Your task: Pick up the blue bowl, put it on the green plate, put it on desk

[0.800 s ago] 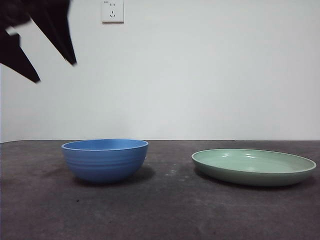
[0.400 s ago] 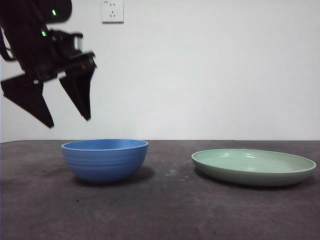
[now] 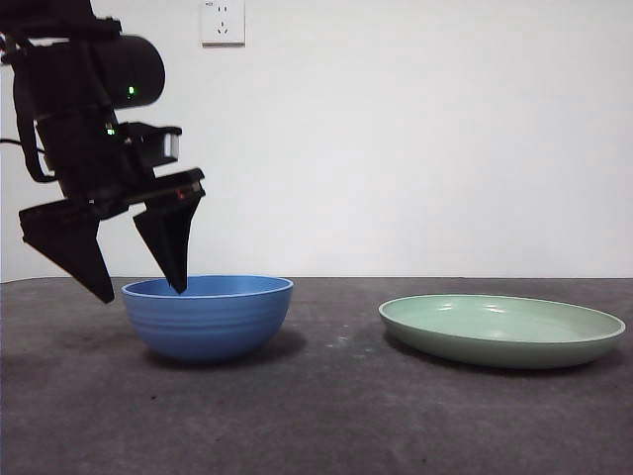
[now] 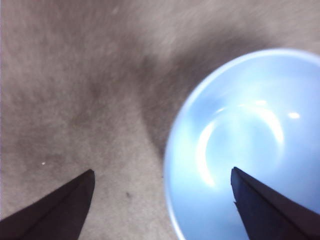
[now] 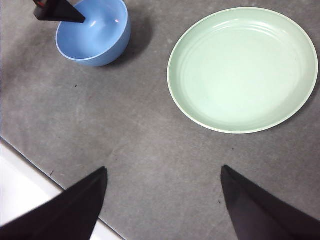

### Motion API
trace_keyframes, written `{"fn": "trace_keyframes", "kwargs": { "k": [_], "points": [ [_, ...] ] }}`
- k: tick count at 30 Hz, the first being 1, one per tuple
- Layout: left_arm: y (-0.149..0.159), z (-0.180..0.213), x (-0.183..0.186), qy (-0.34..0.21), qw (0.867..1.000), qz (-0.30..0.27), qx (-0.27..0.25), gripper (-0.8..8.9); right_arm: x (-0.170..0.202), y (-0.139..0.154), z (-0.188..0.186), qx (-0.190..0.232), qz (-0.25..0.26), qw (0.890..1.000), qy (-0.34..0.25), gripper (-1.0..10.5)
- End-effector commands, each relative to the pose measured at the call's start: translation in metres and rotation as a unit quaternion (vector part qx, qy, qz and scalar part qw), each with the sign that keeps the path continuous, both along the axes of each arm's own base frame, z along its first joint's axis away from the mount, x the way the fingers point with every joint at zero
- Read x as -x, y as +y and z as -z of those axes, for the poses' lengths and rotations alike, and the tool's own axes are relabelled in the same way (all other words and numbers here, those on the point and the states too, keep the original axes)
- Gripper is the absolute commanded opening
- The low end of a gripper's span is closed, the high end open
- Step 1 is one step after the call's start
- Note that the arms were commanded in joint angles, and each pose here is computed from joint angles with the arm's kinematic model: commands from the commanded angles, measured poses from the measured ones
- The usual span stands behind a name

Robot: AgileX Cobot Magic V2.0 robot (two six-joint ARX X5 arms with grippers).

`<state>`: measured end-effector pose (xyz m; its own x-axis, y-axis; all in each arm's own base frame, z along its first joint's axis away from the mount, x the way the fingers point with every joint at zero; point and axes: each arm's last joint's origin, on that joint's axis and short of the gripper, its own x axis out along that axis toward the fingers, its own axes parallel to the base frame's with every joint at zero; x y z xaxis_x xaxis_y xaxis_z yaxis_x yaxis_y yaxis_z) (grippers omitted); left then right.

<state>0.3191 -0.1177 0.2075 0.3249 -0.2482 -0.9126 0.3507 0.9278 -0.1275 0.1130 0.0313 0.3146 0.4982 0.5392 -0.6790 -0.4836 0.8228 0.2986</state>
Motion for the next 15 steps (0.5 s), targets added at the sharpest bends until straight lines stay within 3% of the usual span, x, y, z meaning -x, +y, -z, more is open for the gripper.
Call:
{"fn": "trace_keyframes", "kwargs": {
  "k": [1, 5, 10, 15],
  "points": [
    [-0.0039, -0.0012, -0.0062, -0.010, 1.000, -0.003, 0.003, 4.25, -0.0011, 0.0006, -0.0052, -0.004, 0.001, 1.000, -0.009, 3.6],
    [-0.0040, -0.0013, -0.0063, -0.010, 1.000, -0.004, 0.003, 3.18, -0.0016, 0.0007, -0.0056, -0.004, 0.001, 1.000, -0.012, 3.6],
    [-0.0035, -0.0004, -0.0048, 0.002, 1.000, -0.016, 0.004, 2.92, -0.0016, 0.0007, -0.0057, -0.005, 0.001, 1.000, -0.013, 3.6],
    [-0.0033, -0.0001, -0.0042, 0.006, 1.000, -0.017, 0.003, 1.81, -0.0016, 0.0007, -0.0057, -0.005, 0.001, 1.000, -0.013, 3.6]
  ]
}}
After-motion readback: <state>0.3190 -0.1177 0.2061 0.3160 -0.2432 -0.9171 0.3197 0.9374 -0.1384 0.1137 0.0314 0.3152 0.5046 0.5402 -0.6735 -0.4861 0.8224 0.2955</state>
